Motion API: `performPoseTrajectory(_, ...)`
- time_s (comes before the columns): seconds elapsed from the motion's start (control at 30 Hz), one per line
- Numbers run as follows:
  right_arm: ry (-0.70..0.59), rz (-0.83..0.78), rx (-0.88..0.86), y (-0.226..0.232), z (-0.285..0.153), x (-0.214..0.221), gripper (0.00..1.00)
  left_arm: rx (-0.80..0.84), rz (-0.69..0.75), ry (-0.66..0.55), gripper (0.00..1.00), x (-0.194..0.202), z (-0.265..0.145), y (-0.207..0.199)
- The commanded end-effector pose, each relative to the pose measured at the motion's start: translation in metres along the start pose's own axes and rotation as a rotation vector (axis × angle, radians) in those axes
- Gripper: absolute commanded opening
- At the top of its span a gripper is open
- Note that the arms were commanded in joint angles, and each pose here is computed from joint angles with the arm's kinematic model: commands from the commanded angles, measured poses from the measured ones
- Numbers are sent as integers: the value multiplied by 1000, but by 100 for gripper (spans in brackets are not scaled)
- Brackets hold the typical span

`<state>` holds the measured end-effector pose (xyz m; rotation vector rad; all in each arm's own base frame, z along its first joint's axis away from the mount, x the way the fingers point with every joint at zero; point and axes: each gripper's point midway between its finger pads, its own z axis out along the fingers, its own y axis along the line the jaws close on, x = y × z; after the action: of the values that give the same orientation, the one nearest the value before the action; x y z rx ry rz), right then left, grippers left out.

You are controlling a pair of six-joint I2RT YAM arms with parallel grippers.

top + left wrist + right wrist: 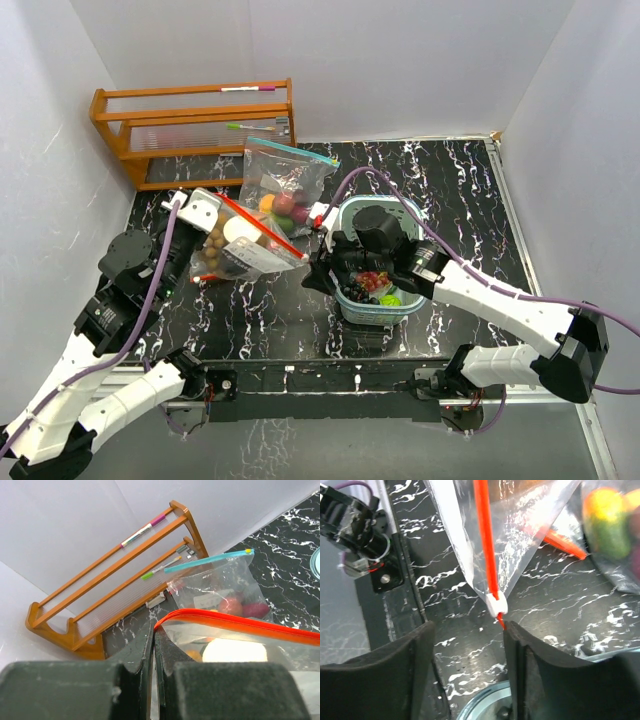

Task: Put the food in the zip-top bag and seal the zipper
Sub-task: Zip the zipper food storage bag at the center of the board, then place the zipper food storage bag at the center of the board.

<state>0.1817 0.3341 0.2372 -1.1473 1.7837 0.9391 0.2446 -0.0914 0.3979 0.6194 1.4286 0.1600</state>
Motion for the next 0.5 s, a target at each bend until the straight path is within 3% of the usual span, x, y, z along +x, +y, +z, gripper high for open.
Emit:
performPoseTrajectory(0.0,-142,-14,112,-14,-17,-59,69,-69,-50,-102,0,-35,-1,23)
performPoseTrajectory(0.1,-212,-7,184,-22,-29,-85,91,-68,-63,-98,0,-36,5,20)
performPoseTrajectory(0.17,-246,1,240,-28,-39,-97,98,-66,-84,-100,0,-38,10,18)
performPoseTrajectory(0.47,-258,39,365,-42,-63,-108,98,-63,-58,15,0,-33,82,-8)
